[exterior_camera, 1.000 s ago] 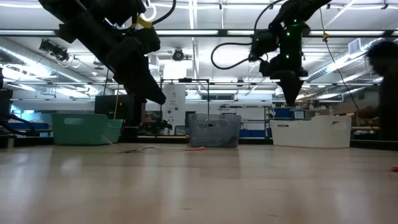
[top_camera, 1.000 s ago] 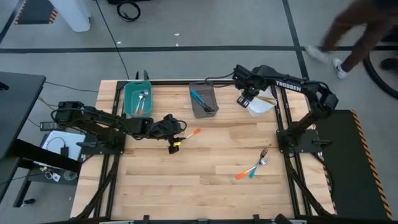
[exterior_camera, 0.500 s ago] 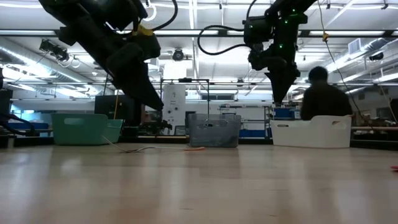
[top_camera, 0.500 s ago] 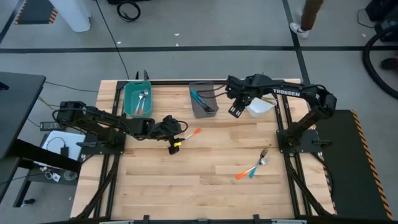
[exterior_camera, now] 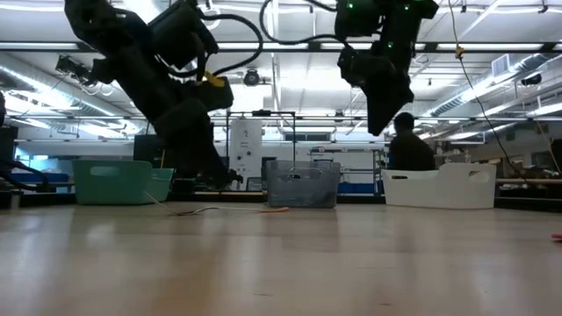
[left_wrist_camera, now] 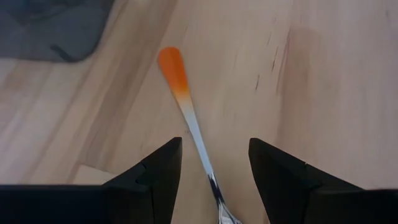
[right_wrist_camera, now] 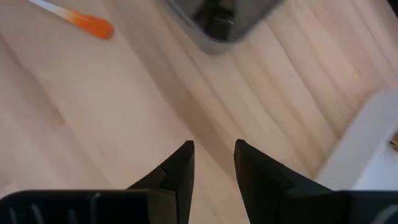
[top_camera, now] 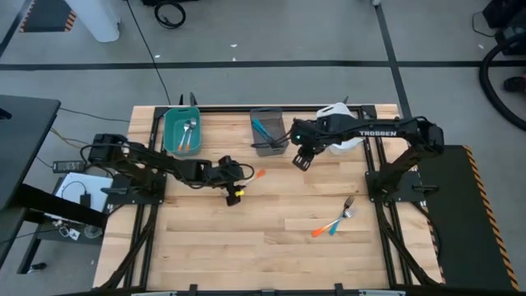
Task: Sort silverware by color (type)
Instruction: Put the left orange fork into the green bin
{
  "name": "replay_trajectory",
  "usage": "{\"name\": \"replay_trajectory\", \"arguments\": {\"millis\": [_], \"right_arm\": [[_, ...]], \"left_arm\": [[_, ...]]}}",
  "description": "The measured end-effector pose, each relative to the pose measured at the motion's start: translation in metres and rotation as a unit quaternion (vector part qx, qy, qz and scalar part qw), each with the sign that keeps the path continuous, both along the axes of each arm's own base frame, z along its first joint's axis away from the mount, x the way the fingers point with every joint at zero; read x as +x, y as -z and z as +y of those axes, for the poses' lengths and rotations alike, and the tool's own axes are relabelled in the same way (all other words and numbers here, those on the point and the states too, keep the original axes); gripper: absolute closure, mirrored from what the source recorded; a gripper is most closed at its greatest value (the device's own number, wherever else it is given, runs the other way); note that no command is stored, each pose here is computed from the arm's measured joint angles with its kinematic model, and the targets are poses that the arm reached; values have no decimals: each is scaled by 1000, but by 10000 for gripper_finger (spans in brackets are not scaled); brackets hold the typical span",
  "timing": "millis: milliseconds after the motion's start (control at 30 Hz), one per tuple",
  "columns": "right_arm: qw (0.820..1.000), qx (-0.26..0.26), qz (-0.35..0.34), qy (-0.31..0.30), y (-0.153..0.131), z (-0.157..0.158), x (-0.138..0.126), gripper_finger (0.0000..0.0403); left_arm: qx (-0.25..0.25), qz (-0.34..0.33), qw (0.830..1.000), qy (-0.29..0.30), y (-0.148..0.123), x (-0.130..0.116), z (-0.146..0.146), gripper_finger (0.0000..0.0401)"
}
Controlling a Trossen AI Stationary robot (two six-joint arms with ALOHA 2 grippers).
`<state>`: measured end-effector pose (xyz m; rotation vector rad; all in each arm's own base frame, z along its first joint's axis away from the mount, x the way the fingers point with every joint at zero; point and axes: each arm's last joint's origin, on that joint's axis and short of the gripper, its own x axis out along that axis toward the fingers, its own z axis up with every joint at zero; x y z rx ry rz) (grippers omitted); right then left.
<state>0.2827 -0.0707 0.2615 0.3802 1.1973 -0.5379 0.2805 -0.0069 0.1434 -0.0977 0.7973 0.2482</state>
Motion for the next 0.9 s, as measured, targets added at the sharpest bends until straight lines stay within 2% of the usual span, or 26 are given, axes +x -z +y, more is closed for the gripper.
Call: {"name": "replay_trajectory", "arguments": {"millis": [367, 800, 900], "right_arm": [[994, -12, -95, -49, -7, 43, 24, 282], [974, -72, -193, -97, -18, 103, 38, 282], [969, -83, -209, -107, -20, 118, 38, 282]], "left_arm": [[0, 32, 999, -5, 16, 1, 1, 205], [-5, 56, 998, -12, 29, 3, 3, 205], [-10, 59, 998, -18, 29, 2, 4, 215]]}}
